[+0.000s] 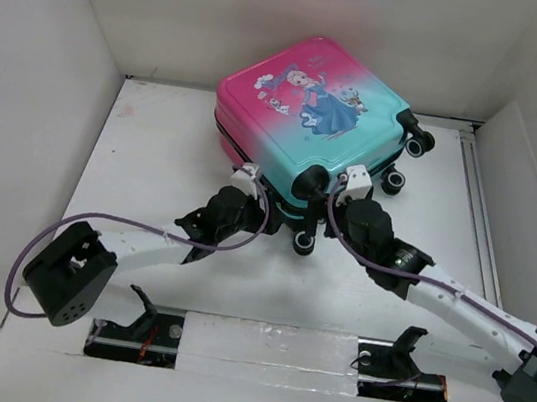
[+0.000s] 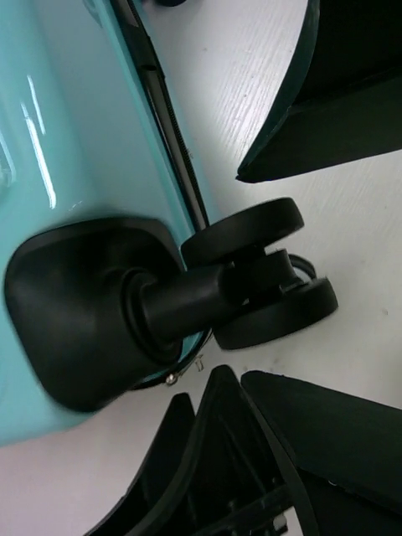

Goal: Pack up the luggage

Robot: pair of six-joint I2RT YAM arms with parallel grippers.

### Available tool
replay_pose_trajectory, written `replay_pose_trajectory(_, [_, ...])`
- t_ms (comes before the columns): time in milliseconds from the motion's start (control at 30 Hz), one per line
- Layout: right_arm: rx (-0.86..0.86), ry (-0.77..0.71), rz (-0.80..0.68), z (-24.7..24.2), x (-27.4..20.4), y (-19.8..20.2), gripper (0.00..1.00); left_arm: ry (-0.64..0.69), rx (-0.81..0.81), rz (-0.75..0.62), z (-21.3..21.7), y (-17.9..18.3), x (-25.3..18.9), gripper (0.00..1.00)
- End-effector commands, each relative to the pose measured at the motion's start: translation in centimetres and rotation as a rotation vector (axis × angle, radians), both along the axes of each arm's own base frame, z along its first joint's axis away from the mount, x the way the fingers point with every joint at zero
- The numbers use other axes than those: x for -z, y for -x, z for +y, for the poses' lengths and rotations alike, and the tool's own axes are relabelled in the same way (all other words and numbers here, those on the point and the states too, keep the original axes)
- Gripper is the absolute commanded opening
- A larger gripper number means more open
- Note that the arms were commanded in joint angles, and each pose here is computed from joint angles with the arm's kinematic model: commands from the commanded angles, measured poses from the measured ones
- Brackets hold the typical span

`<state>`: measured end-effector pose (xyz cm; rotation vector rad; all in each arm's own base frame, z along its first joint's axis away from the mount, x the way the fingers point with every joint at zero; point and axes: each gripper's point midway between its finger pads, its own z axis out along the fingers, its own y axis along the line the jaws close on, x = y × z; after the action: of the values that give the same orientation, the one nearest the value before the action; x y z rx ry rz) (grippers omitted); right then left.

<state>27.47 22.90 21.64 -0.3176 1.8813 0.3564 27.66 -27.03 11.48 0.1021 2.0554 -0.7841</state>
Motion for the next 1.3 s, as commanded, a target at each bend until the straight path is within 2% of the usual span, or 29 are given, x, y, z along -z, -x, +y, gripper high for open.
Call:
replay_pose_trajectory(0, [-0.04,0.017,-0.007,0.0,-1.0,-0.9,1.0,0.047,0.039,-0.094,-1.8,-1.5,-2.6,0.63])
replay_pose_trajectory(200, [-0.059,-0.029,-0.011,-0.6,-0.8,-2.6,1.0,0.016,0.04,-0.103,-2.7,-2.8,-2.4,0.63])
replay_pose_trajectory(267, [-0.077,-0.035,-0.015,-0.6,-0.9,-3.0,1.0,0.014,0.034,-0.118,-3.0,-3.4,-2.9,0.58])
replay_pose_trajectory(333, [-0.112,-0.043,0.006,-0.3,-0.4,-3.0,0.93,-0.003,0.023,-0.106,-2.9,-3.7,-2.3,0.55])
replay_pose_trajectory(367, [-0.131,-0.044,-0.002,0.0,-0.6,-3.0,0.91,0.004,0.023,-0.112,-3.1,-3.8,-2.7,0.48])
replay_pose_trajectory(433, [-0.176,-0.057,0.005,0.7,-0.4,-2.5,0.84,-0.009,0.026,-0.111,-3.1,-3.9,-2.3,0.42])
replay_pose_trajectory(467, [-0.186,-0.059,0.007,0.8,-0.4,-2.3,0.76,-0.016,0.027,-0.104,-3.0,-3.8,-2.1,0.38])
replay_pose_trajectory(500, [-0.204,-0.07,0.0,1.1,-0.6,-2.3,0.73,-0.013,0.015,-0.113,-3.0,-4.1,-2.5,0.32])
replay_pose_trajectory(533, [-0.216,-0.066,-0.004,1.2,-0.4,-2.2,0.68,-0.019,0.015,-0.107,-3.0,-4.1,-2.1,0.3])
replay_pose_trajectory(567, [-0.216,-0.066,-0.004,1.2,-0.4,-2.2,0.6,-0.036,0.011,-0.108,-2.8,-4.2,-1.9,0.28])
replay_pose_trajectory(667, [-0.254,-0.081,-0.006,1.8,-0.7,-1.8,0.51,-0.052,0.005,-0.108,-2.7,-4.4,-1.7,0.21])
replay_pose_trajectory(700, [-0.254,-0.081,-0.006,1.8,-0.7,-1.8,0.44,-0.066,-0.004,-0.115,-2.5,-4.7,-1.8,0.16])
replay_pose_trajectory(833, [-0.278,-0.085,0.008,2.0,-0.2,-1.5,0.32,-0.107,-0.072,-0.113,-1.3,-5.3,-1.3,0.0])
replay_pose_trajectory(900, [-0.291,-0.092,0.002,2.2,-0.4,-1.4,0.24,-0.111,-0.083,-0.115,-1.1,-5.4,-1.3,0.0])
replay_pose_trajectory(933, [-0.288,-0.095,0.015,2.1,0.0,-1.3,0.24,-0.118,-0.08,-0.12,-1.1,-5.4,-1.3,0.0])
replay_pose_trajectory(1067, [-0.298,-0.097,0.018,2.1,0.2,-1.0,0.12,-0.128,-0.089,-0.116,-0.9,-5.5,-1.1,0.0])
replay_pose_trajectory(1167, [-0.287,-0.101,0.01,1.7,-0.2,-1.2,0.0,-0.138,-0.12,-0.123,-0.3,-5.7,-1.3,0.0])
replay_pose_trajectory(1267, [-0.278,-0.099,0.015,1.3,0.3,-1.1,0.0,-0.171,-0.198,-0.105,1.5,-5.6,-0.8,0.0])
